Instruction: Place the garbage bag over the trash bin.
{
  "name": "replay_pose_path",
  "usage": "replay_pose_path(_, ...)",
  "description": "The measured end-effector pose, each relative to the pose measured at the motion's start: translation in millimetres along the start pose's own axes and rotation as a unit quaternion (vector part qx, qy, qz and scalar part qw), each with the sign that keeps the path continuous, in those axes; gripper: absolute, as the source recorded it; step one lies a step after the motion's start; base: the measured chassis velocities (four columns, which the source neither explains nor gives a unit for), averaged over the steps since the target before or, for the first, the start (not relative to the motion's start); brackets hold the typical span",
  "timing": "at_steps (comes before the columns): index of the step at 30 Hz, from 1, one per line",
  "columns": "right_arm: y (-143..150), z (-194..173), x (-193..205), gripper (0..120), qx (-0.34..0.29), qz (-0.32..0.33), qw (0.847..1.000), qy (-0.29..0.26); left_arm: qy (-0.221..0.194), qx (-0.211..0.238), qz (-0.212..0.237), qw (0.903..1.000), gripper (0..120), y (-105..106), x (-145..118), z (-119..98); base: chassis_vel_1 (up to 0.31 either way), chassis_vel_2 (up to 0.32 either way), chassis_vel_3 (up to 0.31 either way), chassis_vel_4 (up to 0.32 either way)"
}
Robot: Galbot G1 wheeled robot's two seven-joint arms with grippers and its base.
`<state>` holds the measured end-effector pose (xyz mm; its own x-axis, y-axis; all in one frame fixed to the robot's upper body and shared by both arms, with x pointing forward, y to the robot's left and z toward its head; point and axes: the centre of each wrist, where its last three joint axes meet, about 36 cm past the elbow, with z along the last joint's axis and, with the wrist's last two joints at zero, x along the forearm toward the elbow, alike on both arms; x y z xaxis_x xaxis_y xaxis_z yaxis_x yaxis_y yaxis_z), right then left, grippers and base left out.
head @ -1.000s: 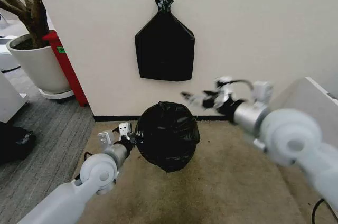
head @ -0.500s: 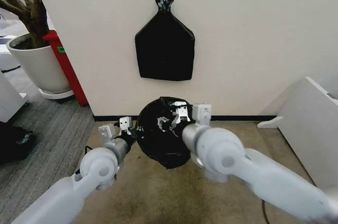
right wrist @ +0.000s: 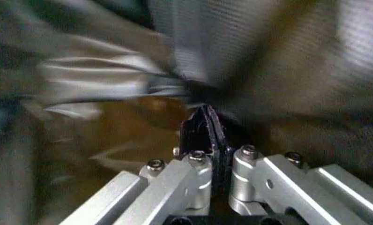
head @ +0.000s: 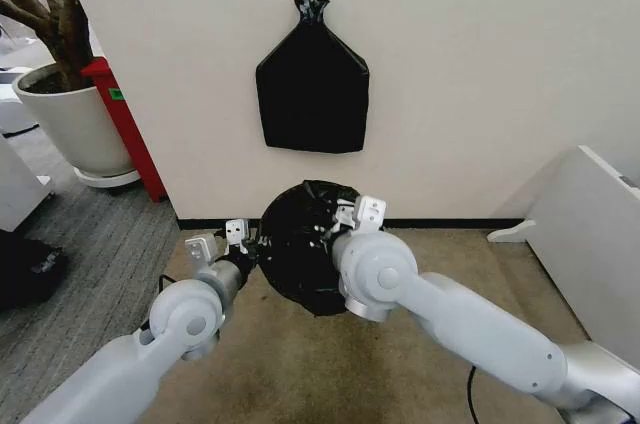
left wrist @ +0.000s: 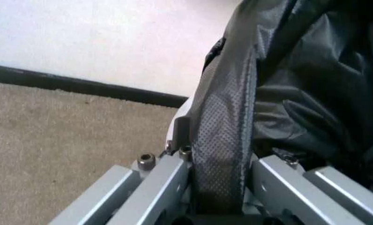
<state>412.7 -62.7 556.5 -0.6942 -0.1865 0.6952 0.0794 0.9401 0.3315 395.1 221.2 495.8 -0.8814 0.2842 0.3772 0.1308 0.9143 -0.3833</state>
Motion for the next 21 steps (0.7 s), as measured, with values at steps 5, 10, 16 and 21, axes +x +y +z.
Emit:
replay_pose_path(5,1.3,-5.1,7.7,0,-0.011,-0.013,1.000,-0.002,-0.003,-0.005,0.000,1.0000,1,0.2,-3.6,3.4,0.000,0.000,0.000,0.000)
replay_pose_path(10,17.5,-12.2,26.8,0,-0.002,-0.054,0.999,-0.008,-0.008,-0.016,-0.003,0.9998,1,0.4,-7.8,7.7,0.000,0.000,0.000,0.000)
replay_pose_path(16,36.3,-16.2,20.7,0,0.005,-0.062,0.998,-0.011,-0.021,-0.038,-0.002,0.9990,1,1.3,-8.0,10.5,0.000,0.000,0.000,0.000)
replay_pose_path(21,53.1,-17.1,-9.3,0,0.004,-0.032,0.999,-0.023,-0.033,-0.057,0.000,0.9978,1,1.2,-5.5,14.5,0.000,0.000,0.000,0.000)
